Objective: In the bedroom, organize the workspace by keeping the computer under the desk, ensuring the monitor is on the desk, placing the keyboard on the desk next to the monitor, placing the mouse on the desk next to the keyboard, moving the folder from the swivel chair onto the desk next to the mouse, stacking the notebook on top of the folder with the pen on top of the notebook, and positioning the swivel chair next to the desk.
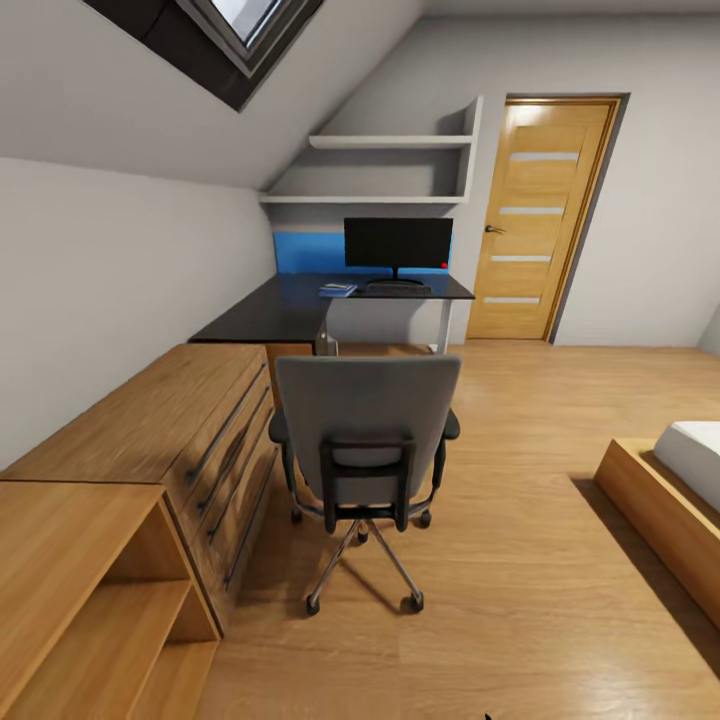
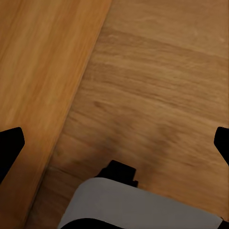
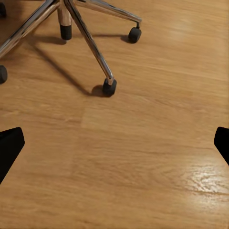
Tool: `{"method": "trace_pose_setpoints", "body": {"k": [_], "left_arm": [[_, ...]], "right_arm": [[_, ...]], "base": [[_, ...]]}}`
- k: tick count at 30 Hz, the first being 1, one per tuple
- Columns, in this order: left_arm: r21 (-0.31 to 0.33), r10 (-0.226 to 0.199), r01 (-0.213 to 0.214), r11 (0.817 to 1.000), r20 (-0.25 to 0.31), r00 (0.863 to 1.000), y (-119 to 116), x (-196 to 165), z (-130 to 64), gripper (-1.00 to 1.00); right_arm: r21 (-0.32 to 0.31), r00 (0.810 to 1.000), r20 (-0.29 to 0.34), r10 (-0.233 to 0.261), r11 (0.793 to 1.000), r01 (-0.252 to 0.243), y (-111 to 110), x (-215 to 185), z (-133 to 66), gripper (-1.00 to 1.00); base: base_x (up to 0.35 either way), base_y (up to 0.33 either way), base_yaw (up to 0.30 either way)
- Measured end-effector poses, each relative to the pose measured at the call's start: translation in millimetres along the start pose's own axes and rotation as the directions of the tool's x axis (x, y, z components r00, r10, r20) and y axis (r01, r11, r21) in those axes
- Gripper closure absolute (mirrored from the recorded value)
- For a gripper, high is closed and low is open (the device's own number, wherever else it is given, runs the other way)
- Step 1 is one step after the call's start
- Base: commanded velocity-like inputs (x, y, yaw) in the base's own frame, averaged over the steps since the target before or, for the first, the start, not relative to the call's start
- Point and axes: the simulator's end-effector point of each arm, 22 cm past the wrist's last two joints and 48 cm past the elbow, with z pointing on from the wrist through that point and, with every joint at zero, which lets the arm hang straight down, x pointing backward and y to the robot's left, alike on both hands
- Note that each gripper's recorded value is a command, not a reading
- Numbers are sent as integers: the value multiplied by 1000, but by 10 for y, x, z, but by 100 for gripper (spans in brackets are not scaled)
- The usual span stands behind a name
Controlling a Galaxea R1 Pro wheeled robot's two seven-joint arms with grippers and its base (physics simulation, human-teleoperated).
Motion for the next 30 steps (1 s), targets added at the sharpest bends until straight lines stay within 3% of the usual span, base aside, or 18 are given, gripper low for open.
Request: {"method": "trace_pose_setpoints", "body": {"k": [9,14,17,20,21,22,24,26,27,28,30], "left_arm": [[7,-5,5,1000,-4,1000,-88,104,137,-100],[43,-32,31,999,17,999,-467,-174,267,-100],[89,-30,29,996,11,999,-885,-542,362,-100],[118,-34,31,993,22,999,-1144,-829,423,-100],[152,-17,18,988,-8,1000,-1424,-1069,427,-100],[177,-32,19,984,71,997,-1629,-1769,467,-100],[187,-19,5,982,70,997,-1723,-1938,488,-100],[199,-9,-11,980,101,995,-1838,-2385,502,-100],[204,0,-22,979,109,994,-1908,-2714,513,-100],[224,-36,-12,974,209,977,-2033,-3519,373,-100],[241,-61,5,970,228,972,-2092,-3785,327,-100]], "right_arm": [[1,1000,2,0,1000,0,20,161,77,-100],[5,1000,5,4,1000,-4,24,241,127,-100],[5,1000,19,16,1000,-16,45,212,201,-100],[8,1000,23,17,1000,-18,63,182,296,-100],[29,1000,8,10,1000,-10,35,-51,550,-100],[34,999,36,-1,999,-1,14,-327,743,-100],[51,1000,16,-6,999,5,-38,-430,897,-100],[87,1000,-8,3,996,-3,-190,-656,1133,-100],[135,995,-75,71,989,-60,-486,-774,1345,-100],[135,997,-15,78,988,-75,-583,-1320,1569,-100],[128,991,-44,128,984,-121,-691,-1479,1713,-100]], "base": [[0,0,0],[0,0,0],[0,0,0],[0,0,0],[0,0,0],[0,0,0],[0,0,0],[0,0,0],[0,0,0],[0,0,0],[0,0,0]]}}
